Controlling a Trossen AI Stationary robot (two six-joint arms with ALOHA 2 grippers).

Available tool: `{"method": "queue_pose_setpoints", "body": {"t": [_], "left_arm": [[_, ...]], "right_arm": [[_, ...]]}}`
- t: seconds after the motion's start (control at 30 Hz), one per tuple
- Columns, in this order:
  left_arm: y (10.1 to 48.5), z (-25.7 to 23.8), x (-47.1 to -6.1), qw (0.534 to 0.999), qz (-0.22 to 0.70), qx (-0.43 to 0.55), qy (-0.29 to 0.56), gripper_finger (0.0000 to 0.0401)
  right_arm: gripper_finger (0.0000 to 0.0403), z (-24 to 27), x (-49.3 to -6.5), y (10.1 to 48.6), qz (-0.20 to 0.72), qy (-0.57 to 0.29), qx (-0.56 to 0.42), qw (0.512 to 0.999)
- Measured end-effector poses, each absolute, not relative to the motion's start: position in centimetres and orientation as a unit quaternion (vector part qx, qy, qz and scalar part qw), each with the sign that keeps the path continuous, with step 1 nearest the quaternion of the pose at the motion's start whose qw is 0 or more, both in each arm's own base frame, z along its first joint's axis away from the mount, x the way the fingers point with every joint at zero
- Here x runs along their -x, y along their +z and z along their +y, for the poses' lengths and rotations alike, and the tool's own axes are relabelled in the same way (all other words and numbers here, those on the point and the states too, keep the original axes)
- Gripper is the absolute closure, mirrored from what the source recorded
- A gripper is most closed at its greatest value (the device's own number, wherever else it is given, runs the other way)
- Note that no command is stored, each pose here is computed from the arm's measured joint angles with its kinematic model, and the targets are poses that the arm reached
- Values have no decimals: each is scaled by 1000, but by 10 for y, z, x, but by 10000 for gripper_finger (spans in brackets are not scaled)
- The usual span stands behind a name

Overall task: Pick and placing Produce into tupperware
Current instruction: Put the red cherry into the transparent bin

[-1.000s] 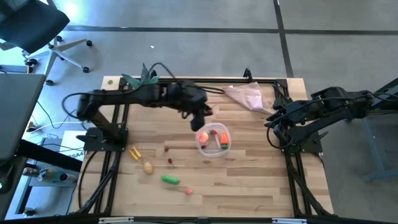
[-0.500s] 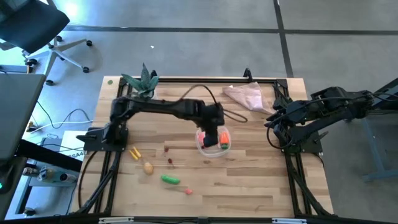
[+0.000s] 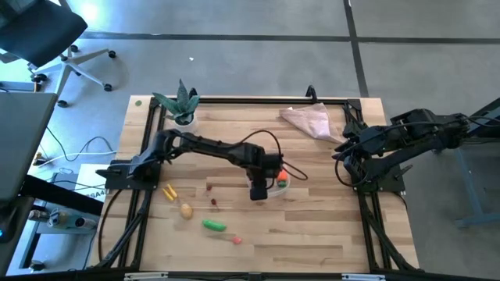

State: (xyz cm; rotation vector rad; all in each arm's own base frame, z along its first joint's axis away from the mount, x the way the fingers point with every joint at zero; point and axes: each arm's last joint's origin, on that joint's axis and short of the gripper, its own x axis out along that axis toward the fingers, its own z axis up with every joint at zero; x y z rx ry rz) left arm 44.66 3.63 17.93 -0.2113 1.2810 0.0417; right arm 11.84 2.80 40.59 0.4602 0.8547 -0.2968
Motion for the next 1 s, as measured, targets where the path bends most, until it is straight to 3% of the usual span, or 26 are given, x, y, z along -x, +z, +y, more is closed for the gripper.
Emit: {"method": "queue_pose_setpoints", "body": {"t": [0.73, 1.0], "left_arm": [[174, 35, -440, 776, 628, 68, 11, 323], [174, 35, -440, 775, 628, 67, 9, 292]], "right_arm": [[272, 28, -119, 406, 409, -142, -220, 874], [272, 28, -118, 406, 409, -142, -220, 874]]}}
